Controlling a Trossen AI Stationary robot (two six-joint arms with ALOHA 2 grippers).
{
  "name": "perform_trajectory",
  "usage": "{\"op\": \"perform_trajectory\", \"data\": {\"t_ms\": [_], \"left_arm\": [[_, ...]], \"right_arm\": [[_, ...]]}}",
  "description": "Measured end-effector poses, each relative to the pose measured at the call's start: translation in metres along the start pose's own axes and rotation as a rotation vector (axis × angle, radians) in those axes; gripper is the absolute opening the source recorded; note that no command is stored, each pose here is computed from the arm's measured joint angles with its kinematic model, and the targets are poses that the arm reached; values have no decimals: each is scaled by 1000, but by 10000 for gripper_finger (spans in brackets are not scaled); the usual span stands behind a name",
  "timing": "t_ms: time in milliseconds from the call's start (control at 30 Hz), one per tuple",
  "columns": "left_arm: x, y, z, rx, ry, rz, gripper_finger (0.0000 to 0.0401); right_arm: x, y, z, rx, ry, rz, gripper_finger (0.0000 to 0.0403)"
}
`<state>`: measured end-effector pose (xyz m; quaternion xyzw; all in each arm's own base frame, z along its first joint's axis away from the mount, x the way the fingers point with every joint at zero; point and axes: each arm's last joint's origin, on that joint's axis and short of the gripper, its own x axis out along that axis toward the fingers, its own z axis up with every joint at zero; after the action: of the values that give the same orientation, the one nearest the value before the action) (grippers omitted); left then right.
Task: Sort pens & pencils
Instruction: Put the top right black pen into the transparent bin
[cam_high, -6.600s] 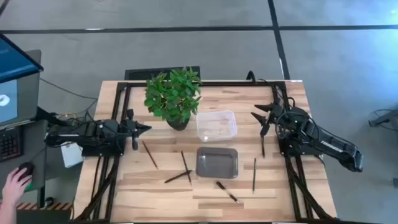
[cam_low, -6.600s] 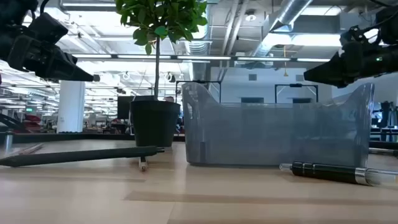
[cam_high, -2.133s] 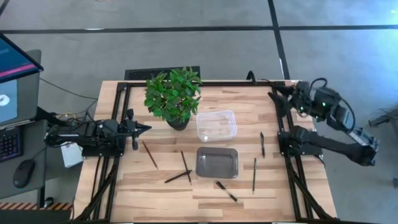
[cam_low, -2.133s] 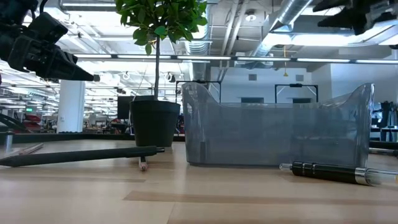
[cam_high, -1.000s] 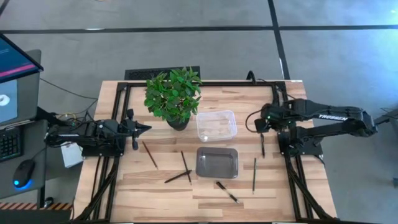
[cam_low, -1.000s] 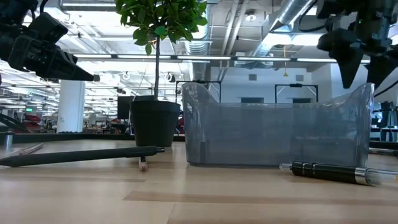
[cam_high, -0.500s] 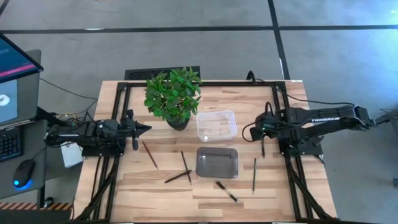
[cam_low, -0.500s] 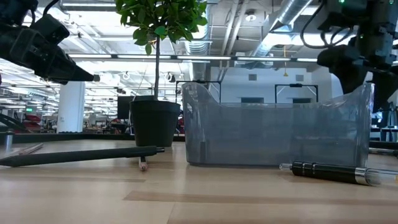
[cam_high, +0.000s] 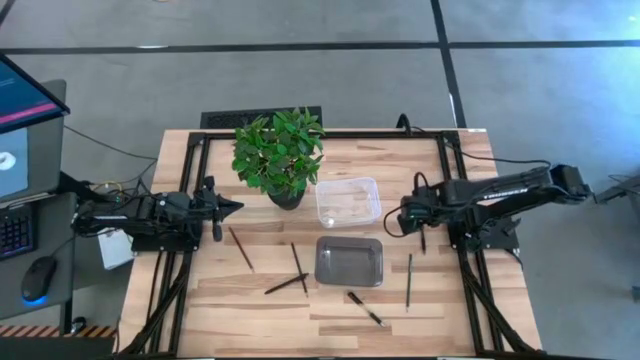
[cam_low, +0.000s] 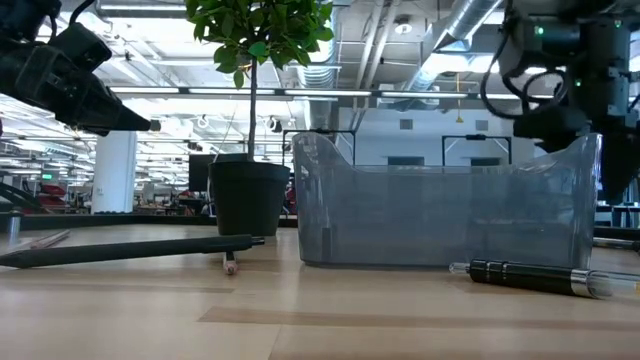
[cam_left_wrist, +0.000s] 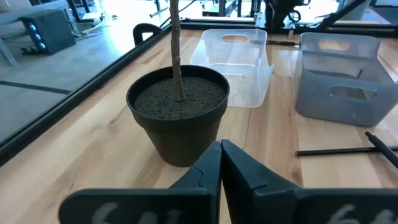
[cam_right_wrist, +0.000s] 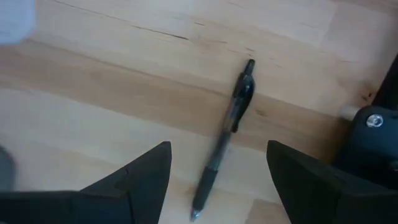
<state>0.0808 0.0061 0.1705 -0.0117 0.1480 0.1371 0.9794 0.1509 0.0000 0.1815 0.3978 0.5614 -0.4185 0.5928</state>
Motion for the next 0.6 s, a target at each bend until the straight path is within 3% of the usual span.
{"op": "perform_trajectory", "data": {"t_ms": [267,600], "left_arm": [[0,0,0,0,1,-1,0],[0,0,0,0,1,-1,0]], "right_arm": [[12,-4,3,22,-9,30,286],[31,-10,8,157,-17,49,286]]}}
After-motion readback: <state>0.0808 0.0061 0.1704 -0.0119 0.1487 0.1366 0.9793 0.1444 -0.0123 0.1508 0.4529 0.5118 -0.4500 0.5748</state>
